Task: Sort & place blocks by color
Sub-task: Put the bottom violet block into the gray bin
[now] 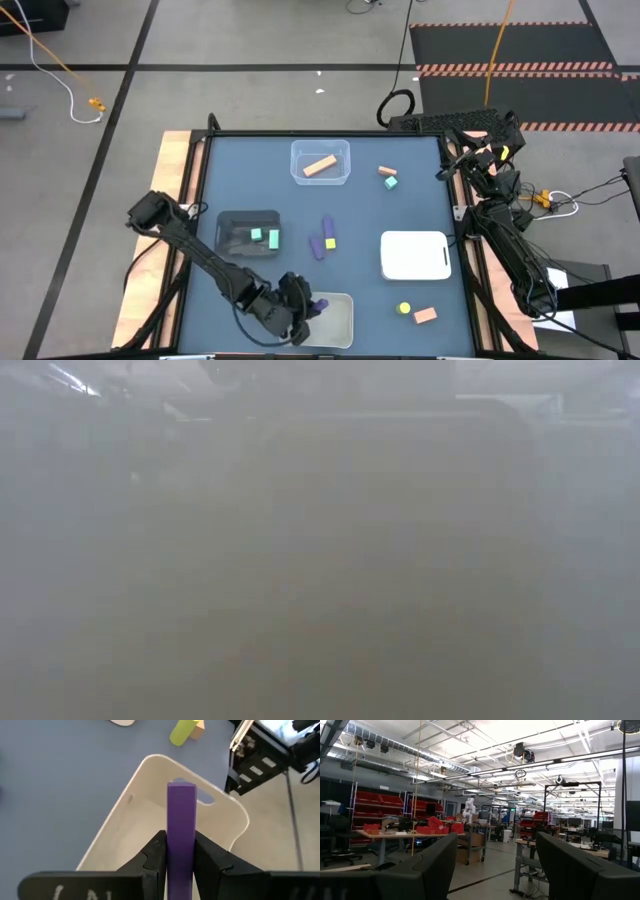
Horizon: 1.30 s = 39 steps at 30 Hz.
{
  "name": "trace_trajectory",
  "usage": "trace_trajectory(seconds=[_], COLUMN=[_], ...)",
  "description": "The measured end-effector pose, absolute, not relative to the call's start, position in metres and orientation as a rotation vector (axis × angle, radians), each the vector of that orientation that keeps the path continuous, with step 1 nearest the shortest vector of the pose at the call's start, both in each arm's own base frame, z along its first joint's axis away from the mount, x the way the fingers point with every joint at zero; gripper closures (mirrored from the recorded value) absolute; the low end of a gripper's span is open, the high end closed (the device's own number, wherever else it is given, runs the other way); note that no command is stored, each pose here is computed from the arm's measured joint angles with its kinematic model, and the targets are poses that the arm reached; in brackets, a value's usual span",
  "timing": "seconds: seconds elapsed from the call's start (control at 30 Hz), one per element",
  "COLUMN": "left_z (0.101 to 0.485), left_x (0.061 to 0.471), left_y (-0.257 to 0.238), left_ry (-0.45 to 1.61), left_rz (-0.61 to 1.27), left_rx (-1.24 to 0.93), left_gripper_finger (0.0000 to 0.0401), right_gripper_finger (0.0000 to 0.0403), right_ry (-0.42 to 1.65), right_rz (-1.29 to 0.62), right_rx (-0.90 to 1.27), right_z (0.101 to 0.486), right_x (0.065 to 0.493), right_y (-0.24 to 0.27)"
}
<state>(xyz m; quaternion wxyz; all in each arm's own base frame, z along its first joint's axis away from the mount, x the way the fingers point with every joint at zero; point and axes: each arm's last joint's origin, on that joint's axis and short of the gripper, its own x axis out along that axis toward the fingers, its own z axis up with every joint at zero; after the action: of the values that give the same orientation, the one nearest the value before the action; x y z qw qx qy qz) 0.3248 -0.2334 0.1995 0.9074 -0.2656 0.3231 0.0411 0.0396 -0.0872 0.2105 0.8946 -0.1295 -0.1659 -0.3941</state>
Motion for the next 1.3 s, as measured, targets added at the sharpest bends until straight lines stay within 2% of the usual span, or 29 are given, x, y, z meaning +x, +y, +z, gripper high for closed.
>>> trace_trajectory(seconds=[0.37, 0.8, 1.17, 1.3], left_z=[0.1968, 0.2010, 0.2045, 0.2042], left_x=[0.3223, 0.3253, 0.3274, 0.3274], left_y=[-0.2335, -0.2356, -0.2376, -0.2362], left_ry=[0.688, 0.643, 0.609, 0.589], left_rz=[0.109, 0.081, 0.061, 0.119], left_rx=[-0.549, -0.570, -0.601, -0.664], left_gripper_finger=[0.0322, 0.0204, 0.0144, 0.0123], right_gripper_finger=[0.0140, 0.0140, 0.0140, 0.0140], right_ry=[-0.344, -0.344, -0.344, -0.344], right_rz=[-0.817, -0.817, -0.817, -0.817], right_rx=[-0.268, -0.268, -0.268, -0.268], right_z=[0.2104, 0.2104, 0.2104, 0.2104], right_x=[0.0396, 0.0396, 0.0396, 0.0396], right_y=[-0.0873, -0.0873, -0.0873, -0.0873])
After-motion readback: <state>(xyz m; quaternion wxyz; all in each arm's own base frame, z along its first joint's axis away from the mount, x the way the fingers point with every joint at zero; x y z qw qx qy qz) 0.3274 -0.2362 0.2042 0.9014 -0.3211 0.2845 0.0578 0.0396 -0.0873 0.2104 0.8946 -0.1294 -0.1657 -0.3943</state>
